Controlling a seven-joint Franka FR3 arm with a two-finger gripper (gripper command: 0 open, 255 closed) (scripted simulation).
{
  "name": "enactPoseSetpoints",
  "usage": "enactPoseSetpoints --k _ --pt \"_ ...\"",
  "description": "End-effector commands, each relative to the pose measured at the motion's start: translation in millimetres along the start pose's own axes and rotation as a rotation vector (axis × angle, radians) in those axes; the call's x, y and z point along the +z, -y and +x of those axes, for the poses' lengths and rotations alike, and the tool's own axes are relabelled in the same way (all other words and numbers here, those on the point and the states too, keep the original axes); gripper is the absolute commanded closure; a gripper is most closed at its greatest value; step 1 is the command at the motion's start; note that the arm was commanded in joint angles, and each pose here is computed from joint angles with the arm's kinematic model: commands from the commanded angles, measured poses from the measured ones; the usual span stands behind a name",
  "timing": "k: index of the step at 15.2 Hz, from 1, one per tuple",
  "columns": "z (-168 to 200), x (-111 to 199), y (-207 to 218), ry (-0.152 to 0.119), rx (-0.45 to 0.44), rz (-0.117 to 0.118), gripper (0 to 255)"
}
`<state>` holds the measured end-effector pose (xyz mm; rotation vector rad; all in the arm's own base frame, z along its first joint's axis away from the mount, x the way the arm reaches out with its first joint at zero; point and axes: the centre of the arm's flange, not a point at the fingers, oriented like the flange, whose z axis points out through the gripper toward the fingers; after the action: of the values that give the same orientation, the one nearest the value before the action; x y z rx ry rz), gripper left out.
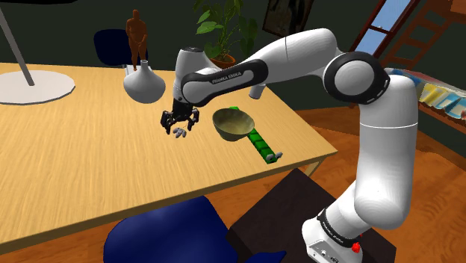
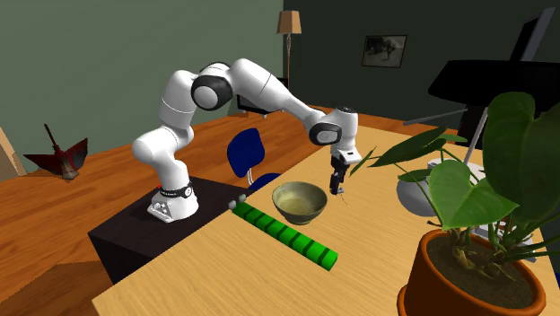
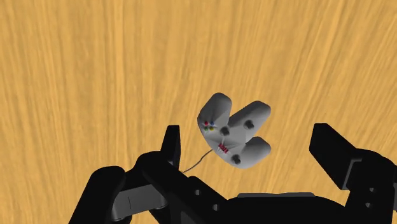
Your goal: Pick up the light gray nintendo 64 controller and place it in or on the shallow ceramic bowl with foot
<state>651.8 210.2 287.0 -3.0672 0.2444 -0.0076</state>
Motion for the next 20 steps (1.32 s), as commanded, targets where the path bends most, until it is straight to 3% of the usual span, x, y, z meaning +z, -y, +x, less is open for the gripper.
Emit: enactPoseSetpoints --k 1,5,6,15,20 --pt "0.2 1.1 0.1 0.000 0.000 0.000 0" --pt "0.2 1.0 0.0 0.000 0.000 0.000 0" --pt "0.2 1.0 0.0 0.000 0.000 0.000 255" --pt "0.2 1.1 0.1 0.000 0.000 0.000 255" --pt "0.2 -25.3 1.8 0.000 0.000 0.000 255"
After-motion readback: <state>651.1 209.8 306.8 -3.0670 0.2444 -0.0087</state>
